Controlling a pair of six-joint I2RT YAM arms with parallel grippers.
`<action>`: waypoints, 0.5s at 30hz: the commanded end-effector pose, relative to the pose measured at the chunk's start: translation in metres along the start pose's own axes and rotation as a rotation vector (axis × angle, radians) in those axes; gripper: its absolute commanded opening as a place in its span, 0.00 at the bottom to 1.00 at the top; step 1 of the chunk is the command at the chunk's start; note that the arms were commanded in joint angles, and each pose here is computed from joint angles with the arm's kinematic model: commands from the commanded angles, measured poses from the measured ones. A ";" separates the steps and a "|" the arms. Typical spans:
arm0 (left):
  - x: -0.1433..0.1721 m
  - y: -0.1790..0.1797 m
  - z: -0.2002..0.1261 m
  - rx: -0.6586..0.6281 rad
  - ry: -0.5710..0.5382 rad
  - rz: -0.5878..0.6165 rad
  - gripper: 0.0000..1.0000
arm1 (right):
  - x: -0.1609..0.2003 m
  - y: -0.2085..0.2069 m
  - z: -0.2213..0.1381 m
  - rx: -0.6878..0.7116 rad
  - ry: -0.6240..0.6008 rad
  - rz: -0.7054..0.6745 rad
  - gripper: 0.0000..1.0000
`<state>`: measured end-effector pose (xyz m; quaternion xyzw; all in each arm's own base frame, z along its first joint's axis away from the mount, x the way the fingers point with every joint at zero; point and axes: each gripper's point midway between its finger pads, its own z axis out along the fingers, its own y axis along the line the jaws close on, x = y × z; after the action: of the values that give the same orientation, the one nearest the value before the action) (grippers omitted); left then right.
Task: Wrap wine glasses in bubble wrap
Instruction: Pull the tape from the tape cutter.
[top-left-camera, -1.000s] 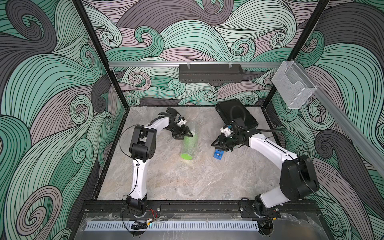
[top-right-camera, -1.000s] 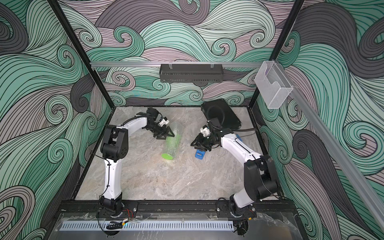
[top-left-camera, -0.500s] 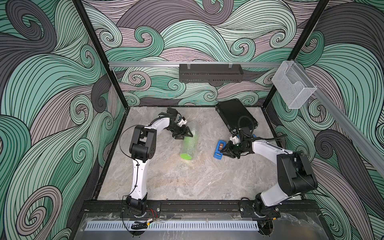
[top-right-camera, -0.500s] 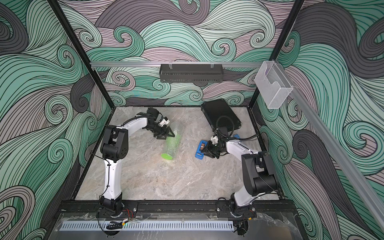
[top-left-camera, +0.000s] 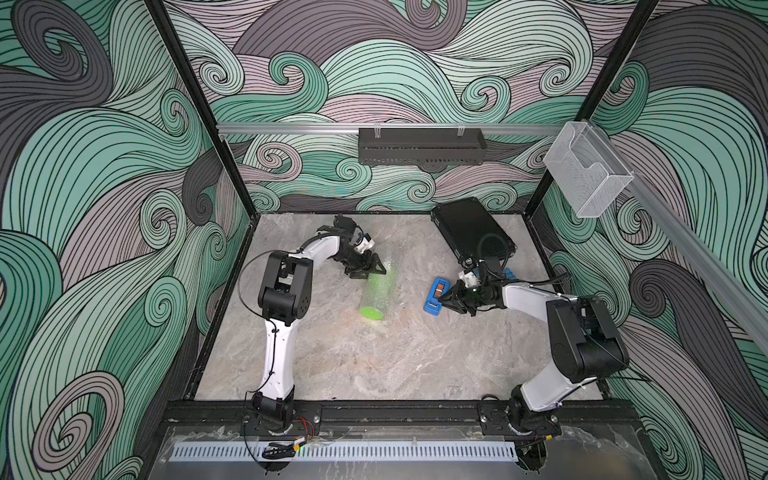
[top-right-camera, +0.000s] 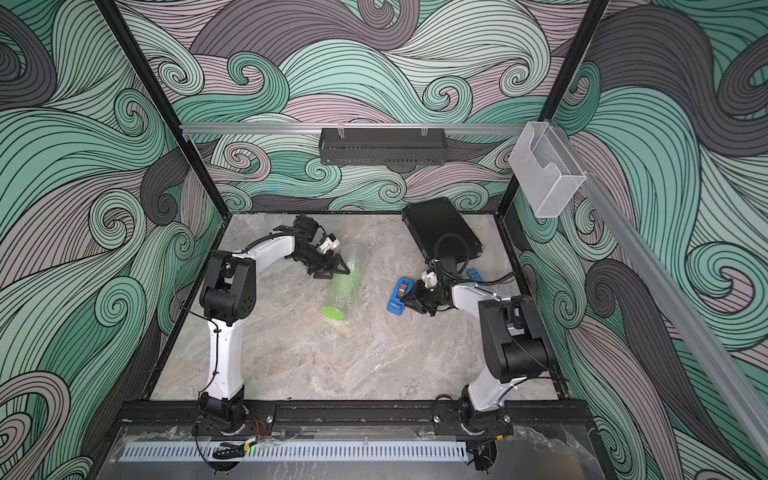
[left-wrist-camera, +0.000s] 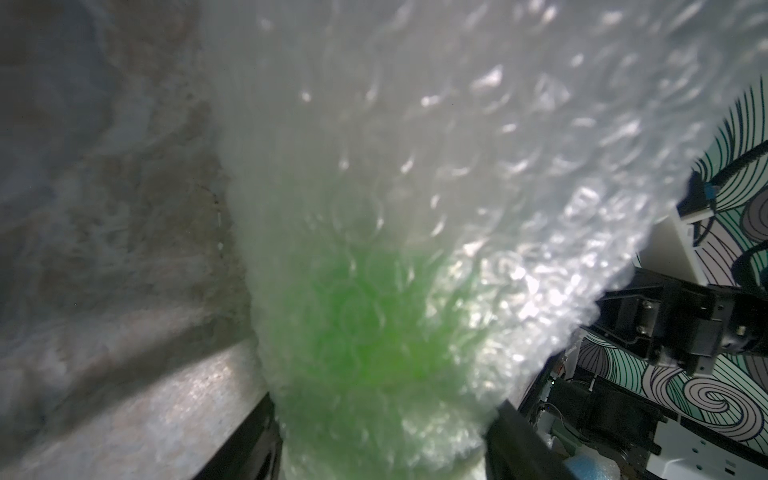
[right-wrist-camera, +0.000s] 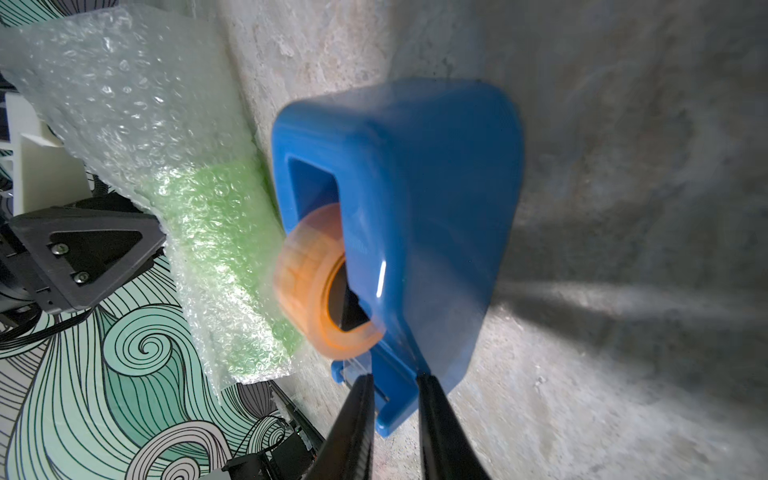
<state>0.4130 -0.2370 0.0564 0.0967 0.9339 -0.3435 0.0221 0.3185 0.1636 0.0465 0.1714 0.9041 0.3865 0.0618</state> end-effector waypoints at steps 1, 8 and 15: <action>0.046 0.058 0.031 -0.225 0.157 -0.068 0.68 | -0.005 -0.002 0.005 -0.014 -0.017 0.018 0.24; 0.048 0.057 0.031 -0.226 0.160 -0.065 0.68 | -0.006 0.015 -0.009 -0.052 -0.050 0.022 0.24; 0.048 0.057 0.032 -0.229 0.161 -0.061 0.68 | -0.007 0.010 -0.003 -0.064 -0.052 0.052 0.24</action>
<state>0.4129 -0.2380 0.0566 0.1002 0.9348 -0.3398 0.0266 0.3246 0.1657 0.0569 0.1943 0.8895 0.4061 0.0775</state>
